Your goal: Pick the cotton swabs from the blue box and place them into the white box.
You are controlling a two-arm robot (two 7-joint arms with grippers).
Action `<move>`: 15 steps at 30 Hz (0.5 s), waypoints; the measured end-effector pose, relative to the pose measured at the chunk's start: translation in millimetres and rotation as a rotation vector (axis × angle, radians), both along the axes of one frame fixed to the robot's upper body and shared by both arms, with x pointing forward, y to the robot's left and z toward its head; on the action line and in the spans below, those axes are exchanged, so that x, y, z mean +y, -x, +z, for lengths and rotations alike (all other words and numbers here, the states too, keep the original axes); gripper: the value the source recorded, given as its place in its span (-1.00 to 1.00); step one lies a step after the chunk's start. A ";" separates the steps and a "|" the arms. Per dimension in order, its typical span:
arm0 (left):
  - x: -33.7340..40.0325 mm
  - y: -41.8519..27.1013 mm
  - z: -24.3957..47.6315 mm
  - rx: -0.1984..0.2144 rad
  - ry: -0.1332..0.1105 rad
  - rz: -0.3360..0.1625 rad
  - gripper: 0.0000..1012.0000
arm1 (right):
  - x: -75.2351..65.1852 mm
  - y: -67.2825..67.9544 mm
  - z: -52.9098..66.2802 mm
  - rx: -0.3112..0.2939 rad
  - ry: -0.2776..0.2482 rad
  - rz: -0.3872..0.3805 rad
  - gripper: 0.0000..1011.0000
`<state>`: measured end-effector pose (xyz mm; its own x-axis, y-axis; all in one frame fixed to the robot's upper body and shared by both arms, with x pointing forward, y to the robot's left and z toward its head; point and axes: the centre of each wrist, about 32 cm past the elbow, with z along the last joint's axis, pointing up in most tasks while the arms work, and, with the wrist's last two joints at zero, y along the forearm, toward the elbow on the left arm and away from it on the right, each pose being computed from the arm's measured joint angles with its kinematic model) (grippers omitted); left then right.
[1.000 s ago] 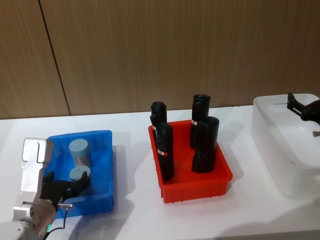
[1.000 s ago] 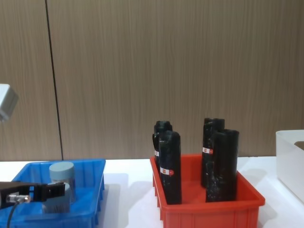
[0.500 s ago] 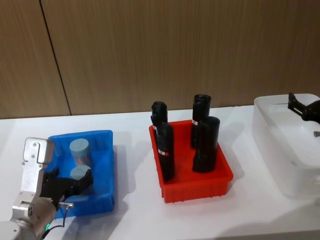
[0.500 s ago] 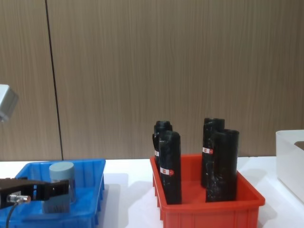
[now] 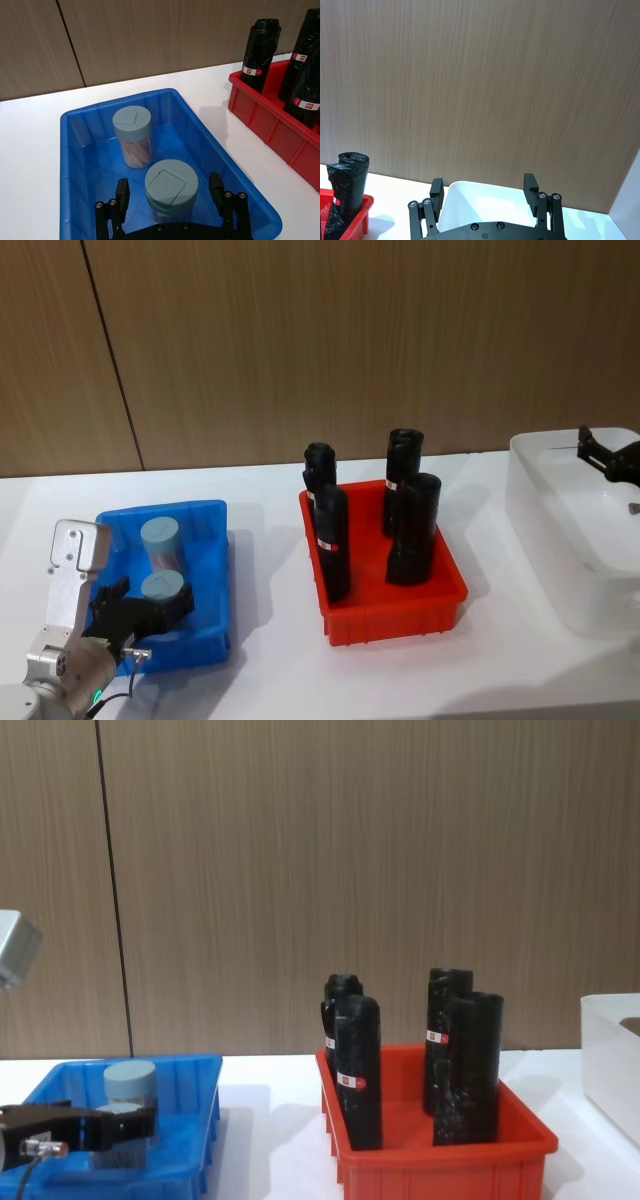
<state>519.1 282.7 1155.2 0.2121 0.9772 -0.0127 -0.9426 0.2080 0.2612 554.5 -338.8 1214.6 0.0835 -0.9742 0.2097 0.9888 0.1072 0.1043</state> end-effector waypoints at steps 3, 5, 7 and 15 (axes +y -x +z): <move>0.7 -1.3 -1.3 -0.001 0.003 -0.013 0.98 | 0.0 0.0 0.0 0.000 0.000 0.000 0.98; 1.1 -1.9 -2.0 0.000 0.004 -0.019 0.98 | 0.0 0.0 0.0 0.000 0.000 0.000 0.98; 1.4 -2.8 -3.0 0.000 0.005 -0.026 0.98 | 0.0 0.0 0.0 0.000 0.000 0.000 0.98; 1.6 -5.3 -5.3 0.007 0.004 -0.036 0.98 | 0.0 0.0 0.0 0.000 0.000 0.000 0.98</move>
